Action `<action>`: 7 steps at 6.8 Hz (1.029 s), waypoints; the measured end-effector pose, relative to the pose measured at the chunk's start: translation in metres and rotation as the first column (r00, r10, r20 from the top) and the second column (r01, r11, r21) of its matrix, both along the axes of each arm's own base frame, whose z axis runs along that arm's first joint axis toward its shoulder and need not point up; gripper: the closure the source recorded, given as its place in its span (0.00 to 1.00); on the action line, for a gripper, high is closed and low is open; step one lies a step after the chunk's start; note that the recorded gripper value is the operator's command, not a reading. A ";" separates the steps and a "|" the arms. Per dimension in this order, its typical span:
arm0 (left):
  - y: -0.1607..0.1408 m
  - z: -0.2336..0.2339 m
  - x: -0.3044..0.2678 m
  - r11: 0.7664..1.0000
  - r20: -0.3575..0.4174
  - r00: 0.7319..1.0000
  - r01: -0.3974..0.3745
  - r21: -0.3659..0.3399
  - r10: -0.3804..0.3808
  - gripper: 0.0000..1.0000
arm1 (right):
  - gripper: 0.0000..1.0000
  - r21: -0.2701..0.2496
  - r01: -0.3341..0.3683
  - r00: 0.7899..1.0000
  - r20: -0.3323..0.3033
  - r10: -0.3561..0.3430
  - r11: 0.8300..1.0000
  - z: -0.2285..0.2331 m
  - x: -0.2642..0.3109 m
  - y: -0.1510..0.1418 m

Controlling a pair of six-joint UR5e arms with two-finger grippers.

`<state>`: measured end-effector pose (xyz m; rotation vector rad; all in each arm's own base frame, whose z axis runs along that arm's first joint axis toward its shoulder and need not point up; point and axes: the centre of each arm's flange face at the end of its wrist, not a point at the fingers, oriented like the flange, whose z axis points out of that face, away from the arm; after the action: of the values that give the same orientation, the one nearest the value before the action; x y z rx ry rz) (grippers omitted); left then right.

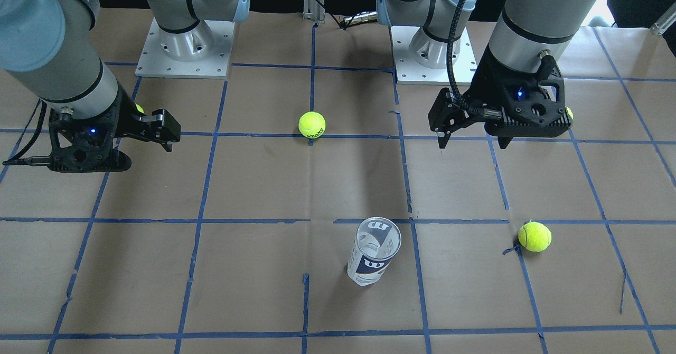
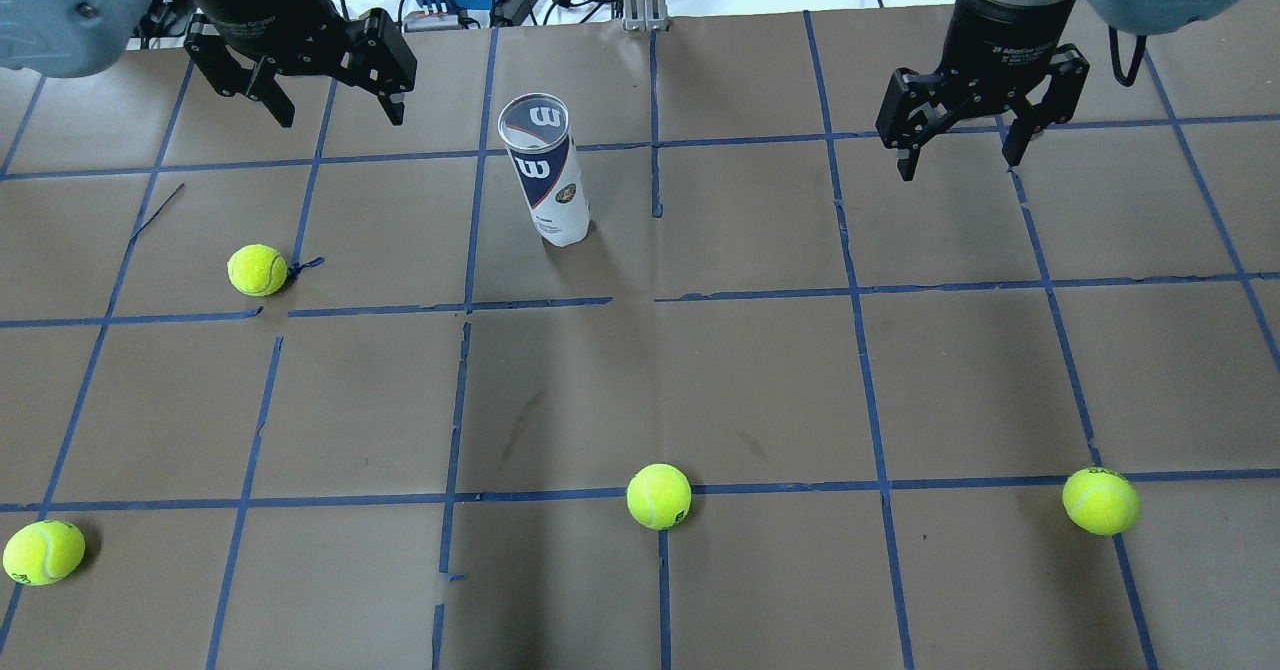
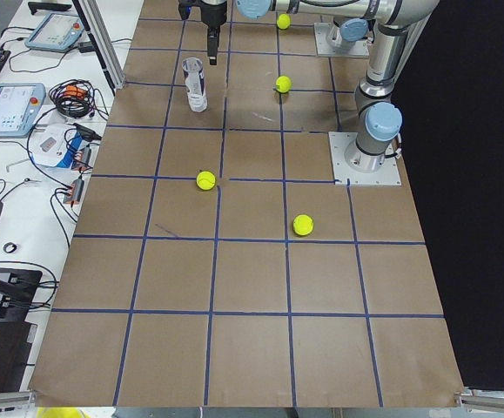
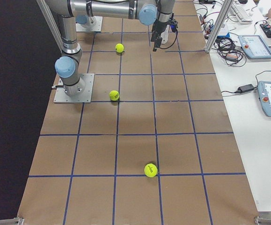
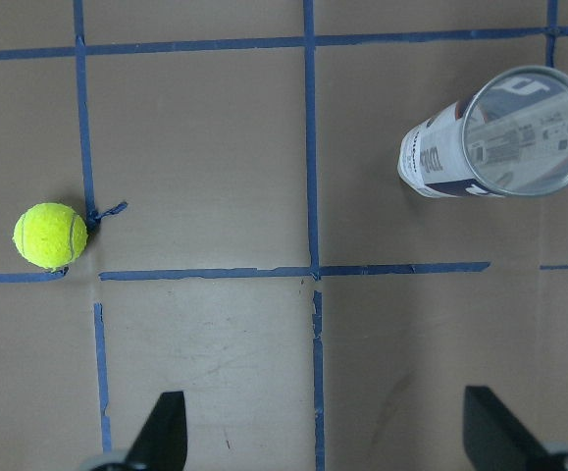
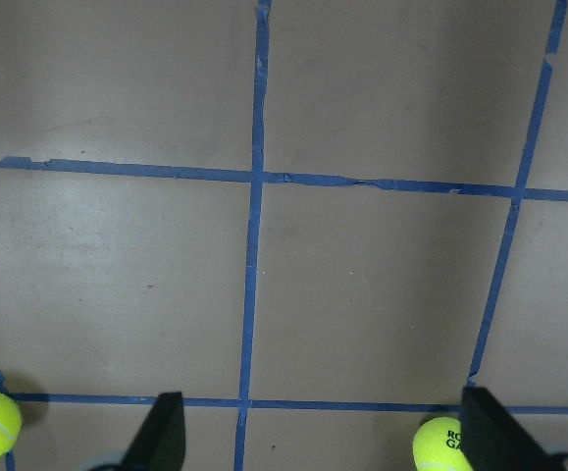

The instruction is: Lift up tennis ball bucket

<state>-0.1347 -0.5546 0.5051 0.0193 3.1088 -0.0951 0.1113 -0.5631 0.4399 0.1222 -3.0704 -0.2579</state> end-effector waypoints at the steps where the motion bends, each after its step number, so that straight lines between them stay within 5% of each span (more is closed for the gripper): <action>1: 0.000 -0.001 0.000 1.000 0.000 1.000 0.000 0.001 0.000 0.00 | 0.00 0.001 -0.001 1.000 0.000 0.001 1.000 0.000 0.000 0.000; 7: -0.001 0.001 0.001 1.000 0.000 1.000 0.002 -0.004 -0.002 0.00 | 0.00 -0.019 0.017 1.000 0.010 -0.017 1.000 0.007 0.006 0.000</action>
<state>-0.1334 -0.5552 0.5060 0.0223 3.1088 -0.1012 0.1177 -0.5630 0.4468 0.0967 -3.0846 -0.2295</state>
